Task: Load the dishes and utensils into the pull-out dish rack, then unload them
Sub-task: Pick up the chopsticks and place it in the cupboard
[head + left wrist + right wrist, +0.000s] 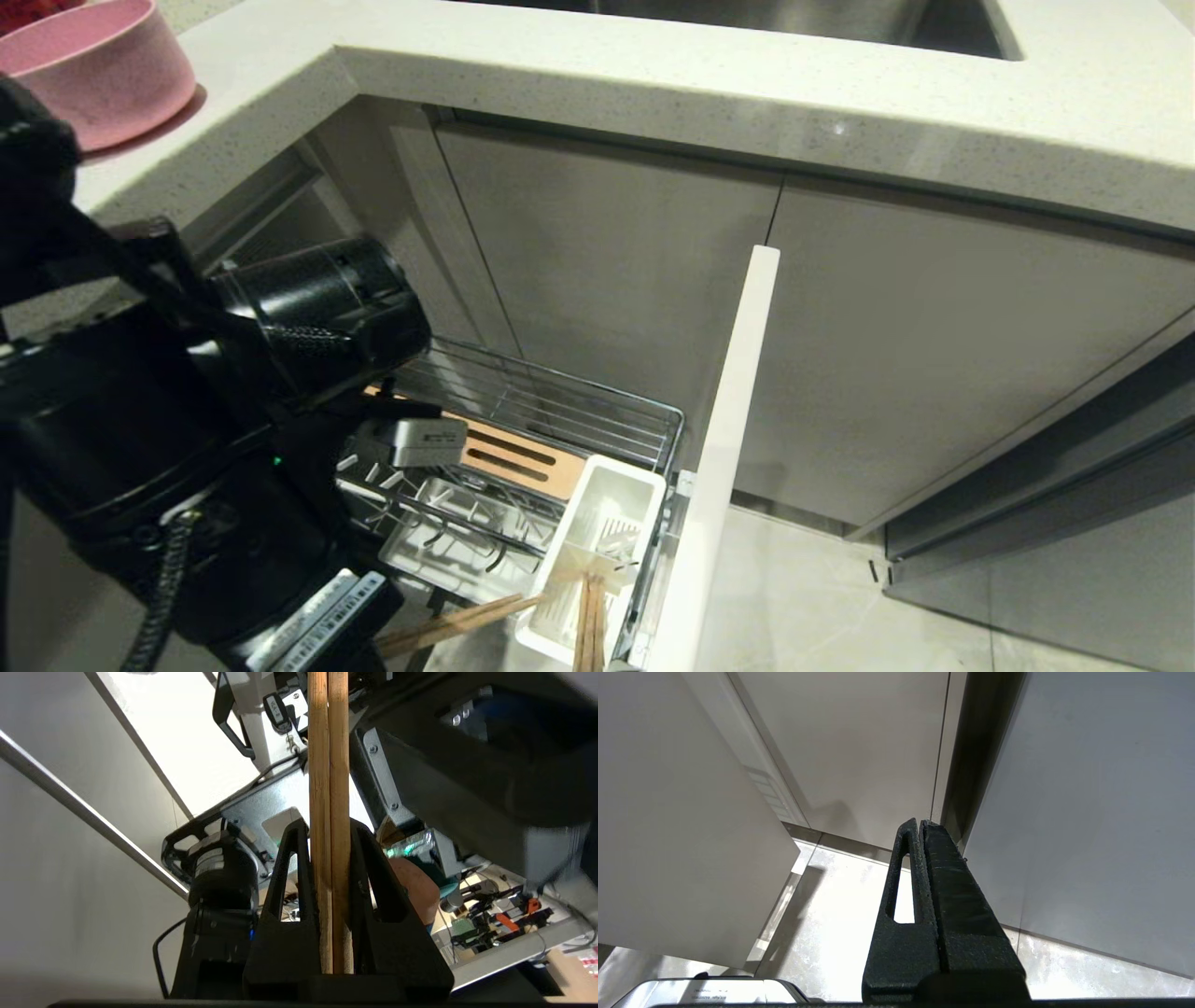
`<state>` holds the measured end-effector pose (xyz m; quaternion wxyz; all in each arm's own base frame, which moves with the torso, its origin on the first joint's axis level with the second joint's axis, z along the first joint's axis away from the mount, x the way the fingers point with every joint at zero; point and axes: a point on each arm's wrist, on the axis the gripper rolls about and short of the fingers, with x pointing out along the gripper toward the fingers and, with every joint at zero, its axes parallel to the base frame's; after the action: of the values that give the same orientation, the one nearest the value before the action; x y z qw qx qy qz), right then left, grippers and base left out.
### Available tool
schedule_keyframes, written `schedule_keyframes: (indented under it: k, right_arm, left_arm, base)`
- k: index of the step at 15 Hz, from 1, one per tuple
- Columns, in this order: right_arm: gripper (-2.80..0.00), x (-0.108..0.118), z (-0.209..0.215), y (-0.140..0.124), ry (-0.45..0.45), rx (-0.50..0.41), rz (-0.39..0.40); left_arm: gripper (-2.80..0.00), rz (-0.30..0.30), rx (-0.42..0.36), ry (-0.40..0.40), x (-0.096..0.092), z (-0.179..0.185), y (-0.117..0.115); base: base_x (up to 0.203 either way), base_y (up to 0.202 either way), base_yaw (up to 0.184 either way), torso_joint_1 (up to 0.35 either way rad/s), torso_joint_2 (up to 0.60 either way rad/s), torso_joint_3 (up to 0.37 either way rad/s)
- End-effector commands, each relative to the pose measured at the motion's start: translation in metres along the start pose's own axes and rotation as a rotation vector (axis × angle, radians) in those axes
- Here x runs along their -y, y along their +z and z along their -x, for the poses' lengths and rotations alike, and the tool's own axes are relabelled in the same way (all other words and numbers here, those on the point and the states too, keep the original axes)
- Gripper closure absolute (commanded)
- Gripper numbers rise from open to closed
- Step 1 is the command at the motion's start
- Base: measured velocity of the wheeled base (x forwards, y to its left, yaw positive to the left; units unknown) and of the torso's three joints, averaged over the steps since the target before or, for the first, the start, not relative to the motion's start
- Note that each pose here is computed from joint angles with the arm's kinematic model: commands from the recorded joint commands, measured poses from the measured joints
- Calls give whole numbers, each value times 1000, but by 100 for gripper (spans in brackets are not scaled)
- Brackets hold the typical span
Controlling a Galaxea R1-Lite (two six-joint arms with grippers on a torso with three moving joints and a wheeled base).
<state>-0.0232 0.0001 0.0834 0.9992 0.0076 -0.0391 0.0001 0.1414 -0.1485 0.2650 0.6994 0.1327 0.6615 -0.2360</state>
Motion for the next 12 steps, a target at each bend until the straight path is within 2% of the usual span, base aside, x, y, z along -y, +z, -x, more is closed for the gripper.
schedule_keyframes:
  k: [1,11,12]
  right_arm:
    - [0,0,-1,-7,0,-25,0]
    - [0,0,-1,-7,0,-25,0]
    - [0,0,-1,-7,0,-25,0]
  left_arm:
    - [0,7,-38,11,3,-14,13]
    - [0,16,-45,12,9,-42,44]
    - [0,29,-20,3,10,-45,49]
  base:
    - [0,0,0,0,0,0]
    - [0,0,0,0,0,0]
    - [0,0,0,0,0,0]
